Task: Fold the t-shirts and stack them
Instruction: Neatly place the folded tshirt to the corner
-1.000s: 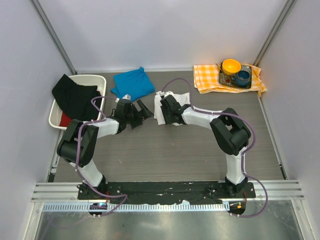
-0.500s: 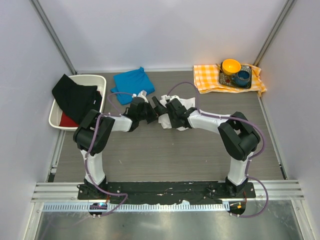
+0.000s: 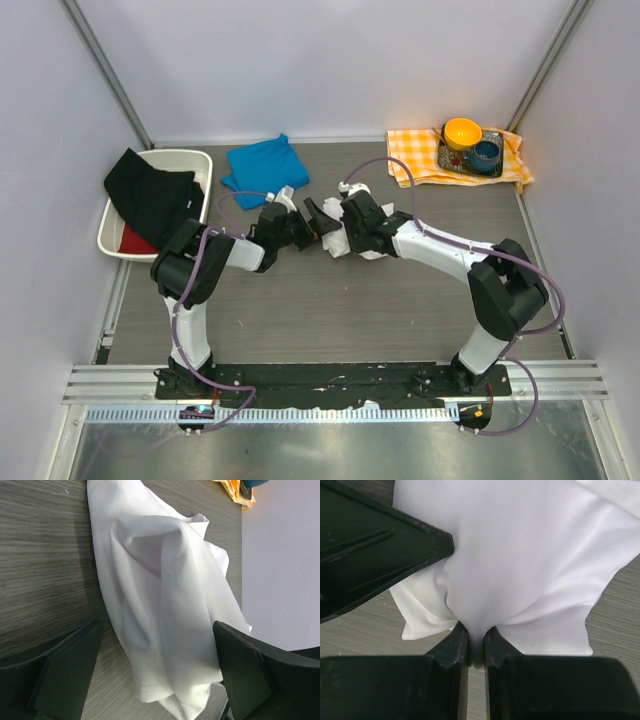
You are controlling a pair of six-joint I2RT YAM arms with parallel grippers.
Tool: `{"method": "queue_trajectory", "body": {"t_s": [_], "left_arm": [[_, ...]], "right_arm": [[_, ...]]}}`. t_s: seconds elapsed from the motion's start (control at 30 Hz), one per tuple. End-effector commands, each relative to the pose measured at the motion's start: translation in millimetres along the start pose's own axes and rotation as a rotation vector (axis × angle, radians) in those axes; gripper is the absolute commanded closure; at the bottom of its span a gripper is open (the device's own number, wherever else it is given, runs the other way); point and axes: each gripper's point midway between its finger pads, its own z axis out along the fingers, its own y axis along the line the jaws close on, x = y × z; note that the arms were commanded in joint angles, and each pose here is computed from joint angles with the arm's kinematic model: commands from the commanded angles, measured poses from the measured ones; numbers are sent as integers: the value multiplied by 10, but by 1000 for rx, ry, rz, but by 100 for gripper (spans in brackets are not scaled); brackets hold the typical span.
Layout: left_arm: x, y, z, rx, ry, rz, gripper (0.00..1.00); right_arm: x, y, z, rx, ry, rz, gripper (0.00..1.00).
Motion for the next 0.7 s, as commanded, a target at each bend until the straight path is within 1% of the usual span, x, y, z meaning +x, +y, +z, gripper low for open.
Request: {"method": "queue_trajectory", "body": {"t_s": [0.0, 0.2, 0.33, 0.37, 0.43, 0.5, 0.67], "left_arm": [[652, 725, -207, -223, 191, -83, 0], [777, 594, -270, -171, 202, -122, 0], [790, 377, -201, -76, 168, -170, 0], [851, 351, -170, -63, 176, -201, 0], [850, 242, -104, -12, 170, -212, 0], [871, 224, -56, 5, 160, -234, 0], [860, 234, -6, 6, 141, -237, 0]], "right_arm": [[-283, -13, -245, -4, -97, 47, 99], [-317, -11, -270, -8, -108, 54, 99], [-266, 14, -258, -23, -101, 59, 99], [-257, 23, -265, -27, -100, 60, 99], [-259, 22, -281, -32, -102, 62, 99], [-255, 26, -309, -37, -104, 61, 99], [-237, 23, -376, -50, -110, 61, 99]]}}
